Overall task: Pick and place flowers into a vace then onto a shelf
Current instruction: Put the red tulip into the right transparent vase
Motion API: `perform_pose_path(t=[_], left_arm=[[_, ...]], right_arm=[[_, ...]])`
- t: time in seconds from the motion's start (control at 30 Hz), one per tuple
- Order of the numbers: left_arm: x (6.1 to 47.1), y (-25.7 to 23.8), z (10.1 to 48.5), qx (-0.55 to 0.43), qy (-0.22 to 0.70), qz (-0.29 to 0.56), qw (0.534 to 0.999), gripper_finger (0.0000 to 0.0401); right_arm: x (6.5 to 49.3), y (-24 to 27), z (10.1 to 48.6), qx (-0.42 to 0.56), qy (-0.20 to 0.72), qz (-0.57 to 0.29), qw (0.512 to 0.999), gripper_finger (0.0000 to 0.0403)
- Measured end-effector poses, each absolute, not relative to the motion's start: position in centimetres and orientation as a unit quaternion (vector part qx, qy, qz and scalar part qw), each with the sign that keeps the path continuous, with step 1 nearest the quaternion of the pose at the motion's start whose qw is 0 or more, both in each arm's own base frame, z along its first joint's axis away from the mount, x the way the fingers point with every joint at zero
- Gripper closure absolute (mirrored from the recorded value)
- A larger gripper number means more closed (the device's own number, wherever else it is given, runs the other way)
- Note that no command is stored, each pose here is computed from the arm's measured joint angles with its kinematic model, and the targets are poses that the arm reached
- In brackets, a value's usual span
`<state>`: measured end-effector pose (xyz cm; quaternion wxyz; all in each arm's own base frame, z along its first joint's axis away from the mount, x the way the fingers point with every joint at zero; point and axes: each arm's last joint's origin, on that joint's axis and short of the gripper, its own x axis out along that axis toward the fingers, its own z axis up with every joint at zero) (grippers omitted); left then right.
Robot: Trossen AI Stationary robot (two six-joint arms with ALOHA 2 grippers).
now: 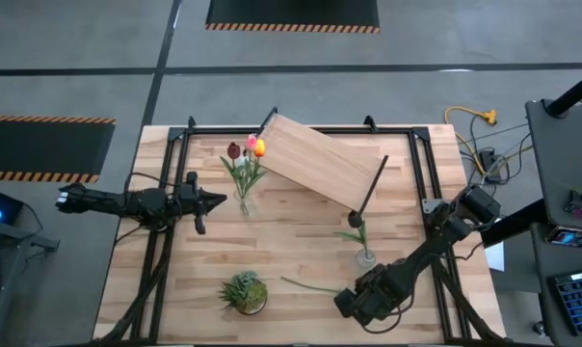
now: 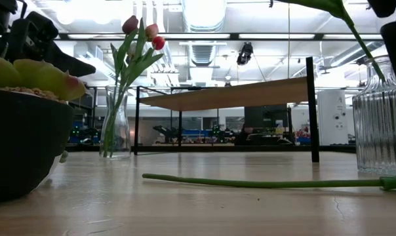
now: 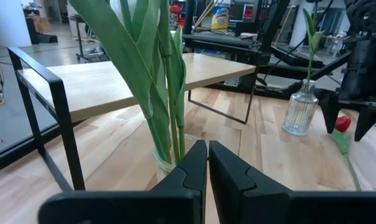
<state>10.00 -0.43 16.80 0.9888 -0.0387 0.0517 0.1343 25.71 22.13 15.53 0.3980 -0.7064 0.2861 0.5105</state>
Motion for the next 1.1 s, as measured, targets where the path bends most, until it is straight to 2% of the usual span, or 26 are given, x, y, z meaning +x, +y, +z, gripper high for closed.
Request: perform_pose_path(t=[0.43,0.57,0.87,1.1], left_arm=[[10.0,-0.4,16.8,-0.039,0.051,0.134,0.989,0.0401],[10.0,-0.4,16.8,-0.039,0.051,0.134,0.989,0.0401],[10.0,-0.4,17.0,-0.042,0.040,0.133,0.989,0.0401],[10.0,-0.4,17.0,-0.042,0.040,0.133,0.989,0.0401]], right_arm=[[25.1,21.8,13.6,-0.697,0.281,0.540,0.379,0.0134],[25.1,21.8,13.5,-0.702,0.272,0.543,0.372,0.0148],[25.0,21.8,13.3,-0.685,0.262,0.569,0.372,0.0232],[25.1,22.0,13.3,-0.662,0.281,0.561,0.411,0.0301]])
